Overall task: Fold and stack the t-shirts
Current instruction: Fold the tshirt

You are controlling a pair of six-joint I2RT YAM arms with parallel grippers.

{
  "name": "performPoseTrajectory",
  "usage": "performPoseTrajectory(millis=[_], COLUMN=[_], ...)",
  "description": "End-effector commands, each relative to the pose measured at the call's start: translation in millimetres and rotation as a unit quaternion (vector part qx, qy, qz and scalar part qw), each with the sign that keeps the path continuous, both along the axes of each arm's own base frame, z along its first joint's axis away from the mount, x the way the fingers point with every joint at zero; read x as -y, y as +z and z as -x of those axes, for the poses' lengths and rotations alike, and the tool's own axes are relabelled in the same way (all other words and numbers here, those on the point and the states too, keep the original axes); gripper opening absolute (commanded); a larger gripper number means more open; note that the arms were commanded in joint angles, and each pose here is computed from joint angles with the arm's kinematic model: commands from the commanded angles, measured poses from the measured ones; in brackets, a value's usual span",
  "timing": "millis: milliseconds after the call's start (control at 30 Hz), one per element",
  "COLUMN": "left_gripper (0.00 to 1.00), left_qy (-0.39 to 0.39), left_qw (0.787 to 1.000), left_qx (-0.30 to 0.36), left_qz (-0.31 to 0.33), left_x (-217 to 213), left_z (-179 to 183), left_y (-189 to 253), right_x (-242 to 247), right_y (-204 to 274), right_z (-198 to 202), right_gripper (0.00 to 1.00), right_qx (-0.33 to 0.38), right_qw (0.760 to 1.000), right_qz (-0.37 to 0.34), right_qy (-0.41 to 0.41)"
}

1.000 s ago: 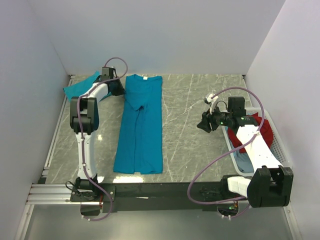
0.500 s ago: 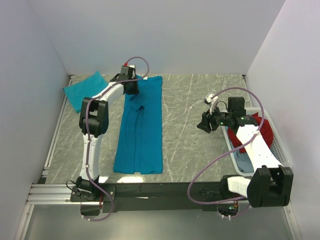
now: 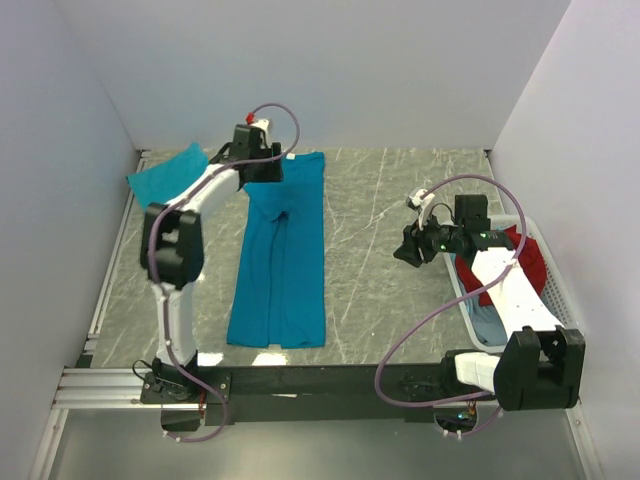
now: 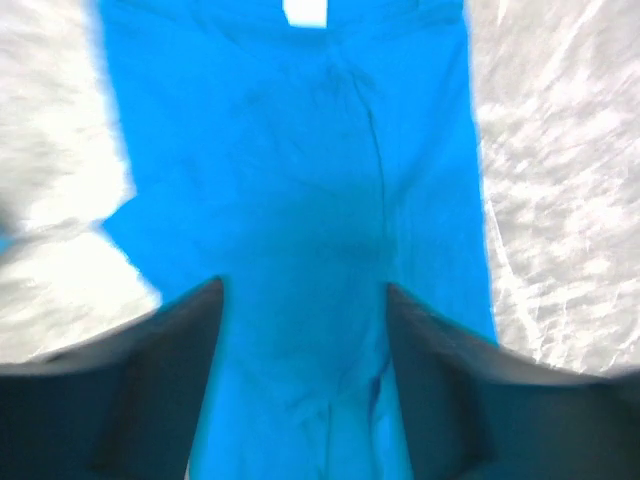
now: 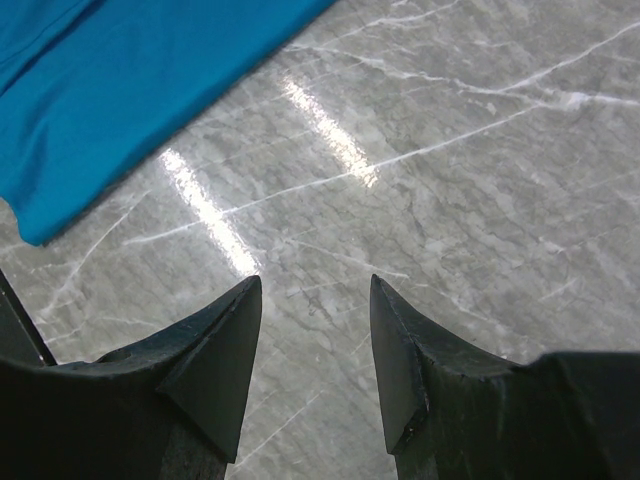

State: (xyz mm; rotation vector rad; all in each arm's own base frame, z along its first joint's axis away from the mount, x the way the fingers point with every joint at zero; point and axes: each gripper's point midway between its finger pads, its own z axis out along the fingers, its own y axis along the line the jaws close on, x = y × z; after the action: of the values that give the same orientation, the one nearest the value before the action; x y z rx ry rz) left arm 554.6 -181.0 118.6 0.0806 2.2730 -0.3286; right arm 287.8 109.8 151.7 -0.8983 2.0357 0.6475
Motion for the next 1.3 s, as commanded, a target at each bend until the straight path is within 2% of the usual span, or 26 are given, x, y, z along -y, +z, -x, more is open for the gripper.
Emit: performPoseTrajectory(millis=[0, 33, 67, 100, 133, 167, 233, 433, 633, 867, 967, 1267], left_gripper=[0.75, 0.81, 0.81, 0.8, 0.74, 0.72, 0.69, 0.65, 0.63, 0.59, 0.5, 0.42], left_qy=[0.049, 0.063, 0.077, 0.086, 0.092, 0.091, 0.103, 0.123, 0.141, 0.179, 0.188, 0.188], left_qw=[0.986, 0.984, 0.985, 0.989, 0.989, 0.988, 0.984, 0.975, 0.968, 0.962, 0.96, 0.964], left_qx=[0.162, 0.163, 0.145, 0.099, 0.084, 0.055, 0.015, -0.039, -0.074, -0.111, -0.115, -0.095], left_qz=[0.013, 0.024, 0.057, 0.066, 0.082, 0.115, 0.141, 0.182, 0.194, 0.172, 0.174, 0.161], left_x=[-32, -41, -55, -63, -67, -70, -72, -70, -69, -80, -83, -88], left_z=[1, 0, -2, -2, -6, -7, -9, -13, -16, -12, -12, -27], left_y=[113, 114, 111, 84, 83, 72, 44, -3, -38, -77, -83, -72], right_x=[-1, -1, -2, -2, -2, -2, -2, -1, 0, 0, -1, -1], right_y=[11, 11, 11, 10, 10, 10, 9, 8, 5, 6, 6, 7], right_z=[-4, -4, -5, -4, -4, -4, -5, -5, -5, -5, -4, -3], right_gripper=[0.54, 0.54, 0.54, 0.54, 0.54, 0.54, 0.54, 0.54, 0.54, 0.54, 0.54, 0.54], right_qx=[0.014, 0.013, 0.013, 0.012, 0.014, 0.014, 0.014, 0.011, 0.008, 0.008, 0.009, 0.009], right_qw=[1.0, 1.0, 1.0, 1.0, 1.0, 1.0, 1.0, 1.0, 1.0, 1.0, 1.0, 1.0], right_qz=[-0.003, -0.004, -0.003, -0.003, -0.002, -0.002, 0.0, 0.002, 0.004, 0.004, 0.004, 0.003], right_qy=[0.008, 0.008, 0.008, 0.009, 0.01, 0.009, 0.008, 0.006, 0.009, 0.009, 0.01, 0.014])
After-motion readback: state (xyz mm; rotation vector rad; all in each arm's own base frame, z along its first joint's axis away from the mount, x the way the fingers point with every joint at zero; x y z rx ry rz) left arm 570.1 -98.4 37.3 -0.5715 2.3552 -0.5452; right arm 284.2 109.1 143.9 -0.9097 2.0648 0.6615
